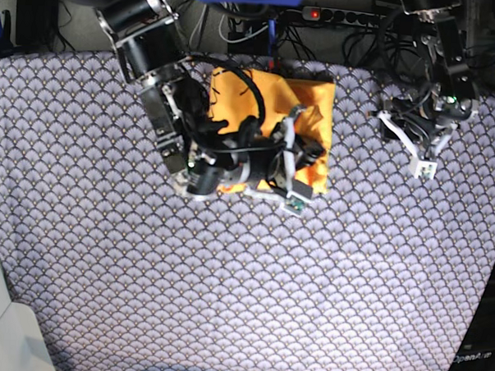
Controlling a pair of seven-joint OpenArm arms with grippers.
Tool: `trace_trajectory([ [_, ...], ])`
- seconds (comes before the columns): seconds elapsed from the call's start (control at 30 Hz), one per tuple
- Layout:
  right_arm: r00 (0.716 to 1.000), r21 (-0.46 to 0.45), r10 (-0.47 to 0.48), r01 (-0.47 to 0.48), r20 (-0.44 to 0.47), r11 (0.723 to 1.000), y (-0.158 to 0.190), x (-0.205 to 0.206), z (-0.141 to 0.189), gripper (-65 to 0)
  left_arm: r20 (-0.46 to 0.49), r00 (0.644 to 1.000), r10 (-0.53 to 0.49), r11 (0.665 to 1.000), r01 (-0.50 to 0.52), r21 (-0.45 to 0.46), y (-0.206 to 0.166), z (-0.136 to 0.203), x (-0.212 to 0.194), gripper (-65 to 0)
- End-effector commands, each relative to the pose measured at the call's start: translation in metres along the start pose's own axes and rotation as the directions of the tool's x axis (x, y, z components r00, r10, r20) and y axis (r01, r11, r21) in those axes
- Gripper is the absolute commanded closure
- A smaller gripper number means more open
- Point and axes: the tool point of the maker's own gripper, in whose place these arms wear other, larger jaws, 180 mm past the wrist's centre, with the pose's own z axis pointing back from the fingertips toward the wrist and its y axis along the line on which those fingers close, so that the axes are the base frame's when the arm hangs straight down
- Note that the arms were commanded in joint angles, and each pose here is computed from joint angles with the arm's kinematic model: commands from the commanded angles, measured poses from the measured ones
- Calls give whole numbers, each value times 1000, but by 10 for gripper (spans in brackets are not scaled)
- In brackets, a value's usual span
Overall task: Fold the T-shirt properly
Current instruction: 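Press the folded end onto the stack with the right gripper, then release the fabric and withdraw the right gripper from the stack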
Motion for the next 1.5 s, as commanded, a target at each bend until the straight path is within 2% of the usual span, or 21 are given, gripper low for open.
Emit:
trace_trajectory([
  [0.0,998,7,22,-22,53,1000,2,18,3,-75,-3,1000,-4,1000,4,9,3,2,1,-275],
  [0.3,997,6,21,-22,68,1000,1,20,4,-157,15,1000,-15,1000,15,15,3,7,8,-275],
  [0.47,997,9,34,-35,70,999,4,22,5,-259,25,1000,-19,1000,18,19,3,9,11,-275],
  [0.6,989,24,121,-123,84,992,24,35,7,-335,24,1000,-17,1000,16,21,4,9,11,-275],
  [0.77,972,-12,193,-193,137,981,34,49,25,-343,18,999,-31,999,30,39,13,11,11,-275],
  [0.83,972,-56,198,-193,126,980,22,41,39,-341,10,999,-33,998,33,44,15,12,8,-275],
  [0.9,975,-83,191,-182,115,980,13,32,48,-319,0,999,-43,998,43,53,20,14,2,-275],
  [0.97,980,-139,175,-162,91,977,-7,18,65,-269,-3,999,-47,997,47,56,22,14,1,-275],
  [1.07,992,-207,120,-109,43,972,-33,-14,87,-160,-3,999,-50,997,50,57,22,15,1,-275],
  [1.2,998,-258,66,-60,16,964,-49,-39,105,-17,-4,999,-50,997,50,56,21,15,0,-275],
  [1.3,999,-264,37,-28,31,964,-49,-46,107,0,-4,999,-47,997,48,54,20,15,-1,-275],
  [1.47,997,-212,-17,32,73,977,-36,-55,88,0,-2,999,-47,997,47,54,20,15,0,-275],
])
